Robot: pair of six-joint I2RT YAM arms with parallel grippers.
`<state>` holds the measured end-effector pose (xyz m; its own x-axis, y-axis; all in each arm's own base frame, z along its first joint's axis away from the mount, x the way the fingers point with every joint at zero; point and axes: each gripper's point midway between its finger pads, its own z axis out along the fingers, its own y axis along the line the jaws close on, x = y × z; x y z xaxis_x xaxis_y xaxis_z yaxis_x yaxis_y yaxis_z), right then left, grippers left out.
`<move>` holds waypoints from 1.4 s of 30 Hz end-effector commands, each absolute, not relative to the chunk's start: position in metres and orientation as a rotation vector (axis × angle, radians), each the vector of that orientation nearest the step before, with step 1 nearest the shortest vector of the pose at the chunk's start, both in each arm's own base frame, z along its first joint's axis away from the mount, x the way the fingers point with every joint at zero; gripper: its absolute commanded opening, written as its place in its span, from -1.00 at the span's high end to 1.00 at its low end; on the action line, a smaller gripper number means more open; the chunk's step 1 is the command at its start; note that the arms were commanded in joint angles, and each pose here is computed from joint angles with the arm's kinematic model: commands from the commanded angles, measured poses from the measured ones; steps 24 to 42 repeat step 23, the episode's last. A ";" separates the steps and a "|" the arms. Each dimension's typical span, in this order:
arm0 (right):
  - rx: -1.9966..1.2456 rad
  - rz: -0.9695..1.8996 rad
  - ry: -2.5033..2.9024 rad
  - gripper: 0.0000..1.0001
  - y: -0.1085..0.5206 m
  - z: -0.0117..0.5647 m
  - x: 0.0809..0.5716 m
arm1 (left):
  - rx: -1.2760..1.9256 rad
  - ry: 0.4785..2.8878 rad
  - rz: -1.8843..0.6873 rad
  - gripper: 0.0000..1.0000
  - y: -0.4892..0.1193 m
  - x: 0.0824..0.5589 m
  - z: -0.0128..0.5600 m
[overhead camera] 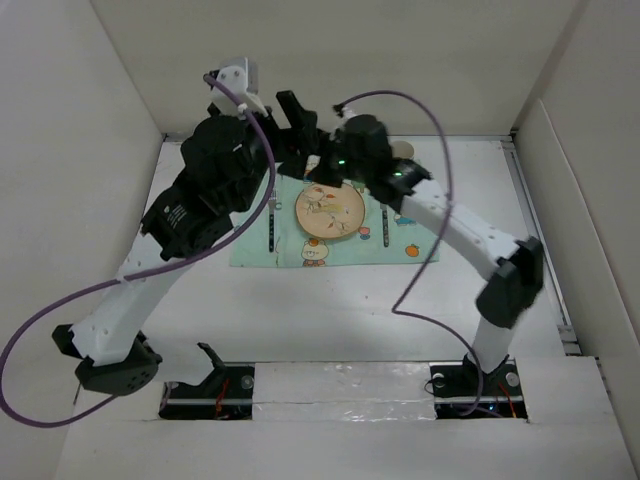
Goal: Set the dinner table for one person
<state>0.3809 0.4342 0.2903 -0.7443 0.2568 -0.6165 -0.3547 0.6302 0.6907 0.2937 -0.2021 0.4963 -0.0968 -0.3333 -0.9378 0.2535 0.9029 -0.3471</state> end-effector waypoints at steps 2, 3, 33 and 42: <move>-0.159 1.172 1.859 -1.00 0.336 0.372 0.375 | -0.005 1.606 -0.560 -0.59 -0.233 0.305 0.518; -0.111 1.129 1.768 -1.00 0.291 0.408 0.364 | -0.018 1.585 -0.563 -0.97 -0.232 0.306 0.527; 0.502 0.468 1.292 -1.00 0.028 0.512 0.263 | -0.249 1.453 -0.387 -0.98 -0.124 0.265 0.542; 0.502 0.468 1.292 -1.00 0.028 0.512 0.263 | -0.249 1.453 -0.387 -0.98 -0.124 0.265 0.542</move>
